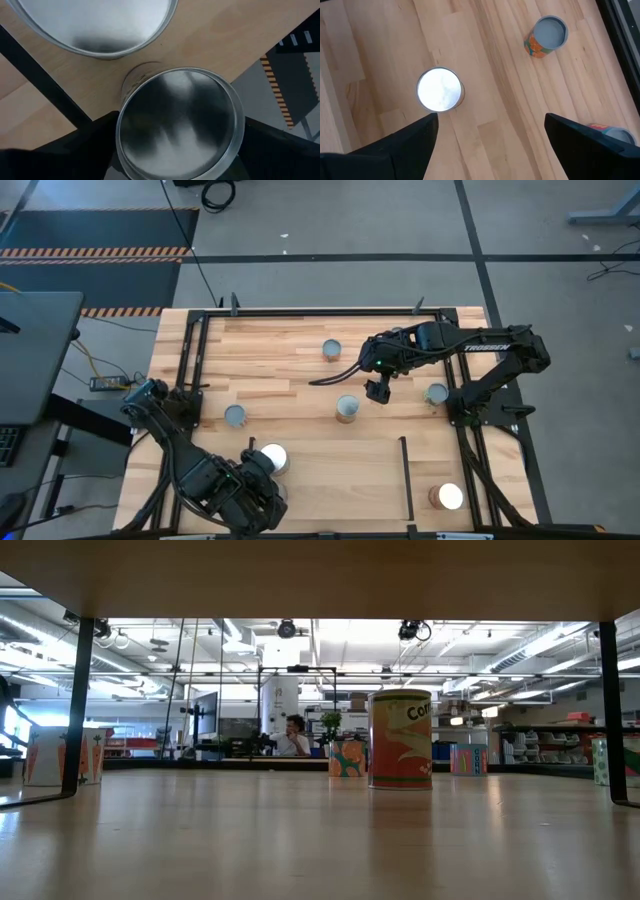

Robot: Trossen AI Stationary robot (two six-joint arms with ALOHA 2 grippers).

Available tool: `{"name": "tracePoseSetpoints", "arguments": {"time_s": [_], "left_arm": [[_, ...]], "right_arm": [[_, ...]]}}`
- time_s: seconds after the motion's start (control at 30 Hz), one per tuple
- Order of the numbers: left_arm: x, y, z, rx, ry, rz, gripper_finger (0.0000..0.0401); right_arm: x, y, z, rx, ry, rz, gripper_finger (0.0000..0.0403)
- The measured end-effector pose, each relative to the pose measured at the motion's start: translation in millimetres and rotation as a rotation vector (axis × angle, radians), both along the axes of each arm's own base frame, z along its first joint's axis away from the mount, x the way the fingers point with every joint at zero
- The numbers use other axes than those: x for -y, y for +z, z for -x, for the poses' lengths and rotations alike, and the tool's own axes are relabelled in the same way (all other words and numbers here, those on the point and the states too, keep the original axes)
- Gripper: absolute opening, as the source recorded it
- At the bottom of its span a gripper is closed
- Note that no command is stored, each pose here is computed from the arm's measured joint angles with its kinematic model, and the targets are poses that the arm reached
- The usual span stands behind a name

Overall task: Pick and place cans onto a shelf
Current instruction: Put the canned peaches on the shelf aligned with the other canned peaches

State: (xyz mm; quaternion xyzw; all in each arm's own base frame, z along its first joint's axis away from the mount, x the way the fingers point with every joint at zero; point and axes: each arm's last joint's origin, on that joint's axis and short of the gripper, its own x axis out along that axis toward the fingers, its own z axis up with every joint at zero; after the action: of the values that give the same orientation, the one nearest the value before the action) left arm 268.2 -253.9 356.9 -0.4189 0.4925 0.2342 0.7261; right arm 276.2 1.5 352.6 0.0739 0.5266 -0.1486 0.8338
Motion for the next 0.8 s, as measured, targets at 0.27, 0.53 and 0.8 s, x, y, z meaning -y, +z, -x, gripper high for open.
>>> {"name": "tracePoseSetpoints", "arguments": {"time_s": [0.27,0.53,0.8], "left_arm": [[-2.3,4.1,2.5,0.004,-0.001,0.010,0.0370],[-0.8,5.5,-0.4,0.047,-0.022,0.005,0.0370],[-2.7,6.0,1.4,0.037,-0.023,-0.009,0.0370]], "right_arm": [[0.0,0.0,0.1,-0.001,0.000,-0.001,0.0373],[-0.5,-0.2,-0.1,-0.001,0.006,-0.017,0.0373],[-4.8,-0.2,0.0,0.000,0.021,-0.026,0.0373]]}}
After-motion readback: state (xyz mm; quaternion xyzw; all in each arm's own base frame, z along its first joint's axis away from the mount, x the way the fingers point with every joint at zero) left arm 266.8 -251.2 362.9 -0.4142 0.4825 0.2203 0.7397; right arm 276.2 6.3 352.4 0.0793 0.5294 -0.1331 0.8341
